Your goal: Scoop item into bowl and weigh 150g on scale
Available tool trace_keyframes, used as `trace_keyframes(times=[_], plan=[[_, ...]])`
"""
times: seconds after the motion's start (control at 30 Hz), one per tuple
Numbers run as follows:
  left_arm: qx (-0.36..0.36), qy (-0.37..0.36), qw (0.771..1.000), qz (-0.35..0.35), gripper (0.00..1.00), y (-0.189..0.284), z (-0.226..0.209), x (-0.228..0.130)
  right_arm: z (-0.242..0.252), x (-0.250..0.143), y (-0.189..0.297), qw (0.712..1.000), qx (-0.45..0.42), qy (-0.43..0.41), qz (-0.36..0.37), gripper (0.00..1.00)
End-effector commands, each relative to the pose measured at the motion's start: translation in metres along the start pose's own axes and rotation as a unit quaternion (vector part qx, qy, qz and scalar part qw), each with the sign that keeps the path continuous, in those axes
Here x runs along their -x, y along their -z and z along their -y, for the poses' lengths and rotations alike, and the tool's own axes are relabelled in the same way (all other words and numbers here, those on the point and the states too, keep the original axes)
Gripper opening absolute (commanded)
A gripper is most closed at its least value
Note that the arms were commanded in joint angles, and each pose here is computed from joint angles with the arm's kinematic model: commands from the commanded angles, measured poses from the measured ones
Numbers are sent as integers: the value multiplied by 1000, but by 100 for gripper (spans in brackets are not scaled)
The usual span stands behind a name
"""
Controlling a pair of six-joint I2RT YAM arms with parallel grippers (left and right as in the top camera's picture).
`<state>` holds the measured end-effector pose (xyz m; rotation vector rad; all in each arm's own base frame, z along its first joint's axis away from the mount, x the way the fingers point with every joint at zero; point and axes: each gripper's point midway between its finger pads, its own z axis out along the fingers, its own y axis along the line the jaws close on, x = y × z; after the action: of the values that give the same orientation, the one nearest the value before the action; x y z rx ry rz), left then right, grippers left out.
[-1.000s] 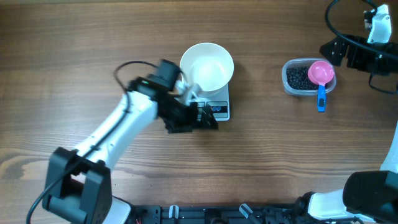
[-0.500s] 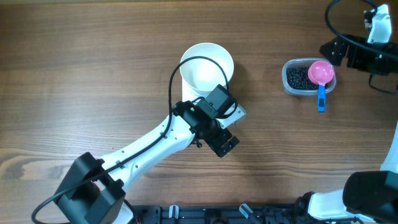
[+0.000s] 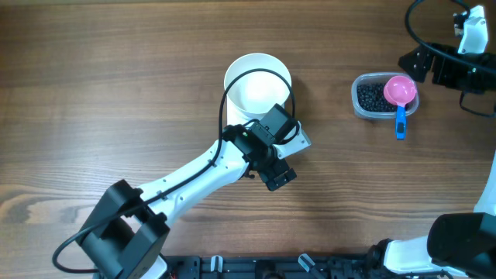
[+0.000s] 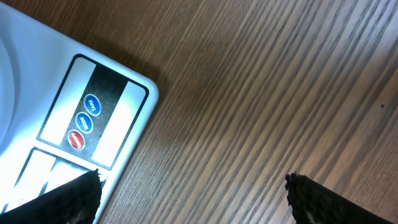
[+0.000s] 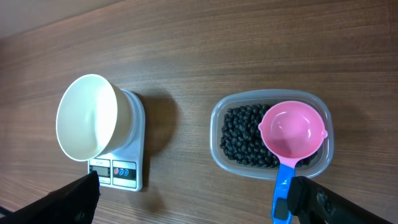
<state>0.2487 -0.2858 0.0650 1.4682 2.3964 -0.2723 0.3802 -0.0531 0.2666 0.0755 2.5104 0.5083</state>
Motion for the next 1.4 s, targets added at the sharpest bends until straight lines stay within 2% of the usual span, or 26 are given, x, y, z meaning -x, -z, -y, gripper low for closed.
trace_keyframes(times=[0.0, 0.27, 0.5, 0.7, 1.37], plan=[[-3, -9, 1000, -28, 100, -20, -1, -10, -2, -1, -5, 1000, 13, -6, -3, 100], [13, -41, 998, -43, 100, -41, -14, -16, -2, -1, -5, 1000, 13, -6, -3, 100], [29, -39, 998, -34, 100, -47, -23, -11, -2, -1, -5, 1000, 13, -6, -3, 100], [41, -30, 997, -54, 100, -61, -34, -21, -2, -1, -5, 1000, 13, -6, -3, 100], [40, -23, 998, -47, 100, -68, -40, -20, -2, -1, -5, 1000, 13, -6, -3, 100]])
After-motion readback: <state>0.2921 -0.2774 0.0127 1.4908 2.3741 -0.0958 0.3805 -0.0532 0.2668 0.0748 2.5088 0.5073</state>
